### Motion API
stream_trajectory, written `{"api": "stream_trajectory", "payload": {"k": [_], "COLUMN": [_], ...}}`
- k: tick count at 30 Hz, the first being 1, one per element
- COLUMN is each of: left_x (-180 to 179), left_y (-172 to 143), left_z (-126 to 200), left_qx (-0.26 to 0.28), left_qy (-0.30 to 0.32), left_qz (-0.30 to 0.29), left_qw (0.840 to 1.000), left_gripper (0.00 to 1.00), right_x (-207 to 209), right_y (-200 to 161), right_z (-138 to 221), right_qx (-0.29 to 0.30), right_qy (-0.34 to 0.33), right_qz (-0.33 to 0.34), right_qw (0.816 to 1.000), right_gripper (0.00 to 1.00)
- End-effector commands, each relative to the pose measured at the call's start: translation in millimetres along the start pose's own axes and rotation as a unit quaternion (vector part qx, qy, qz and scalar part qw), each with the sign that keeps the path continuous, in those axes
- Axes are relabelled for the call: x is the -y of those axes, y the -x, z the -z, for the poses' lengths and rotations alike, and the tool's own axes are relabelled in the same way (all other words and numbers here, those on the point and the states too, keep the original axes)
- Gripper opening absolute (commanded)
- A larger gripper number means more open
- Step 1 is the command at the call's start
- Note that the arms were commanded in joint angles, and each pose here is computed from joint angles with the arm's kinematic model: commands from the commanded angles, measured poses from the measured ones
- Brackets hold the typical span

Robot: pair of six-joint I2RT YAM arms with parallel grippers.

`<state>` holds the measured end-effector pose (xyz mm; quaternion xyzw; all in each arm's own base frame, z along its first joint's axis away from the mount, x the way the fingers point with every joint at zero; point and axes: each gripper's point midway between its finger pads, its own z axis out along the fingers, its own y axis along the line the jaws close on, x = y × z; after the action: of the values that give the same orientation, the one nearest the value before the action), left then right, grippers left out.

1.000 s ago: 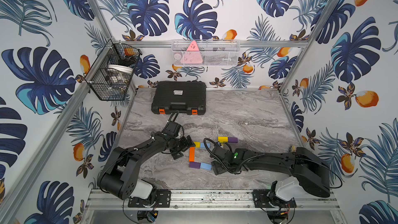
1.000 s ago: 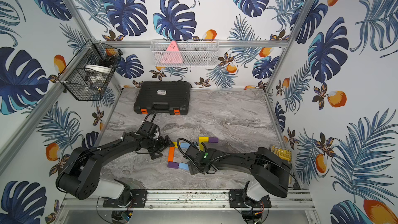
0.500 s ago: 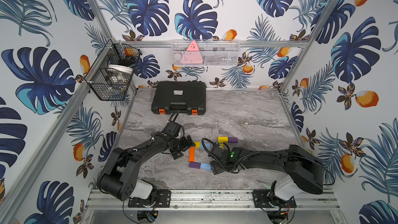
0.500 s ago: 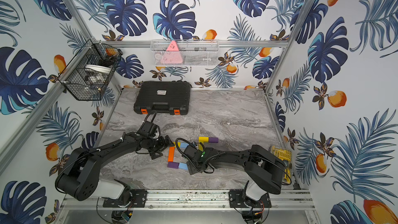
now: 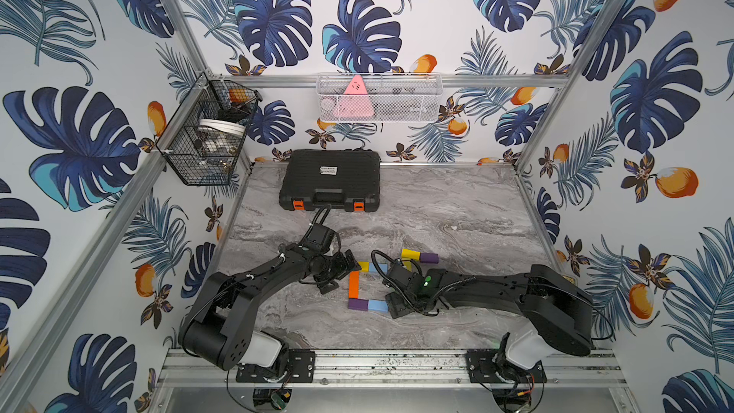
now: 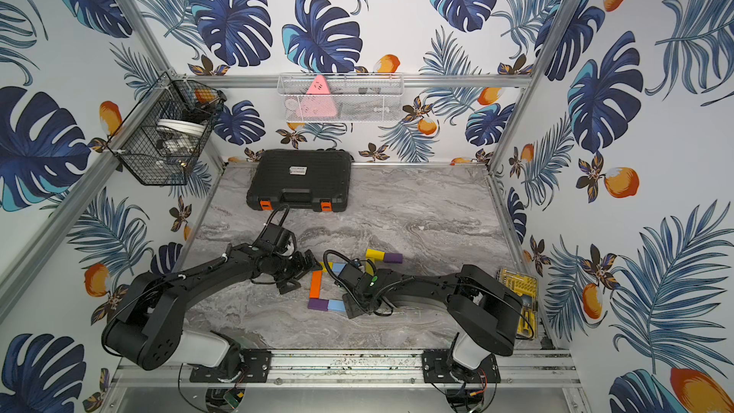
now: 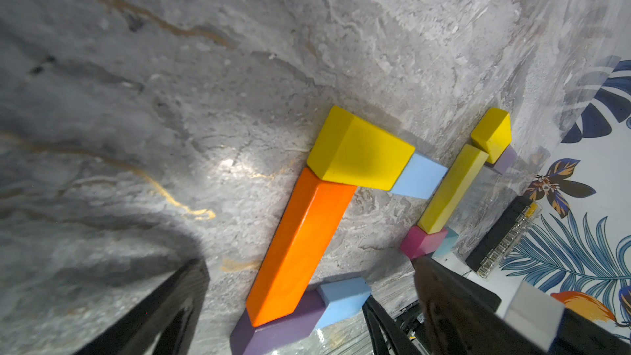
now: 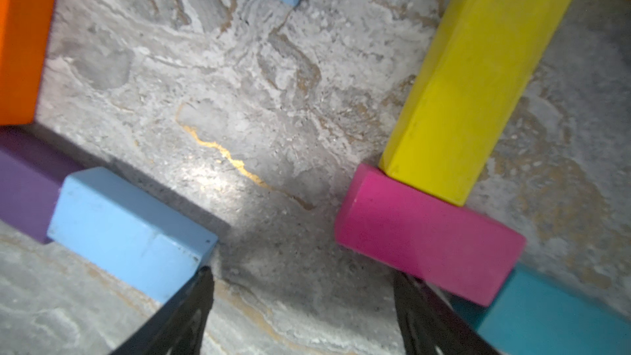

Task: Assemble the letter c with building blocks
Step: Assemble the building block at the center of the board.

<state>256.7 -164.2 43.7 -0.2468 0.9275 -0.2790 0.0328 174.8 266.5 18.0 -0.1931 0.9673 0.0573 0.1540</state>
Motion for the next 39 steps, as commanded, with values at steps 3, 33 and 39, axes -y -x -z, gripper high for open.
{"api": "stream_trajectory", "payload": {"k": [3,33,39], "left_x": [-0.9,2.0,3.3], "left_y": [0.2,0.6,2.9], "left_z": [0.0,0.3,1.6], "left_qx": [0.001,0.002,0.005], "left_qy": [0.004,0.005,0.010], "left_qz": [0.004,0.002,-0.002], "left_qw": [1.000,1.000,1.000], "left_gripper": [0.99,0.99,0.99], "right_x": [-3.1,-9.2,-11.6], "right_y": [0.8,6.4,15.7], "right_z": [-1.6,-5.3,14.3], "right_qx": [-0.003,-0.007,0.012], "right_qy": [0.007,0.022,0.034], "right_qz": [0.001,0.003,0.002], "right_qw": [1.000,1.000,0.999], "right_gripper": [0.84,0.84,0.86]}}
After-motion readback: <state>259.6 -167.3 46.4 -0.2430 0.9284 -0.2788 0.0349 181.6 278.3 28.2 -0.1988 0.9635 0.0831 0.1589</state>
